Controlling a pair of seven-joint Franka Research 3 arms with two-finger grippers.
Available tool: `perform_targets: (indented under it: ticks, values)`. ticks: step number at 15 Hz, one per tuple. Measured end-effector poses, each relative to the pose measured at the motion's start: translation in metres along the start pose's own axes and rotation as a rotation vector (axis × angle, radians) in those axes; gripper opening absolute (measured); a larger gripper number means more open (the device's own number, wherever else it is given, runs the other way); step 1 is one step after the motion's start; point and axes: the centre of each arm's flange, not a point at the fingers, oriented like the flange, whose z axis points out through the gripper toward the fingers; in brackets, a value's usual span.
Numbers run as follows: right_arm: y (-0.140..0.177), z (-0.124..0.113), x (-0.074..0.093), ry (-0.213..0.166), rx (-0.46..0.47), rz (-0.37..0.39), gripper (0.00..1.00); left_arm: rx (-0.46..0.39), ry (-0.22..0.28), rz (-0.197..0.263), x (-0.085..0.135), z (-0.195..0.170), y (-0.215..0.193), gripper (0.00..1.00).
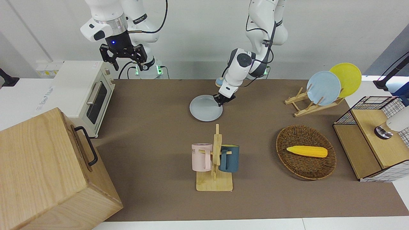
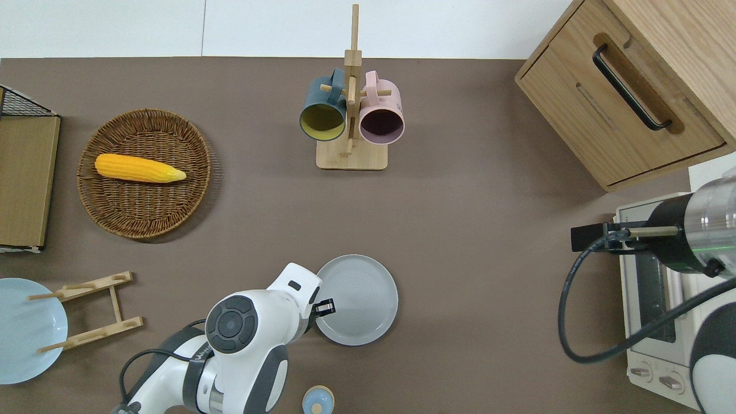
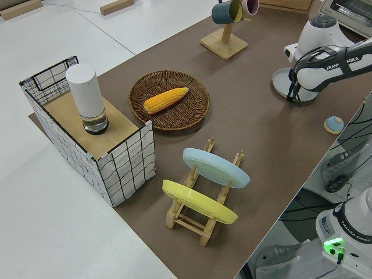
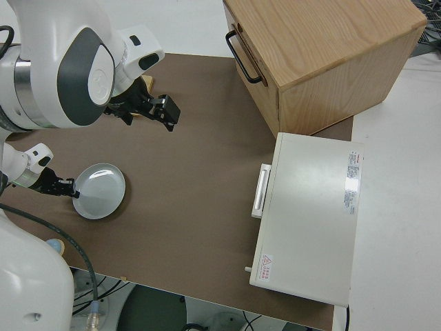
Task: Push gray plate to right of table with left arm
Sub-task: 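Push the gray plate across the table with the left gripper toward the toaster oven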
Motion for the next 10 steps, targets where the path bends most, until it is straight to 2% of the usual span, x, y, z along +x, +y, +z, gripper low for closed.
perform_targets:
  ticks: [6,10]
  values:
    - [0.000,0.000,0.000,0.000,0.000,0.000,1.00,-0.046,-0.003,-0.032,-0.019,0.015,0.058,0.04]
    - [0.000,0.000,0.000,0.000,0.000,0.000,1.00,-0.057,-0.010,-0.034,-0.027,0.022,0.084,0.04]
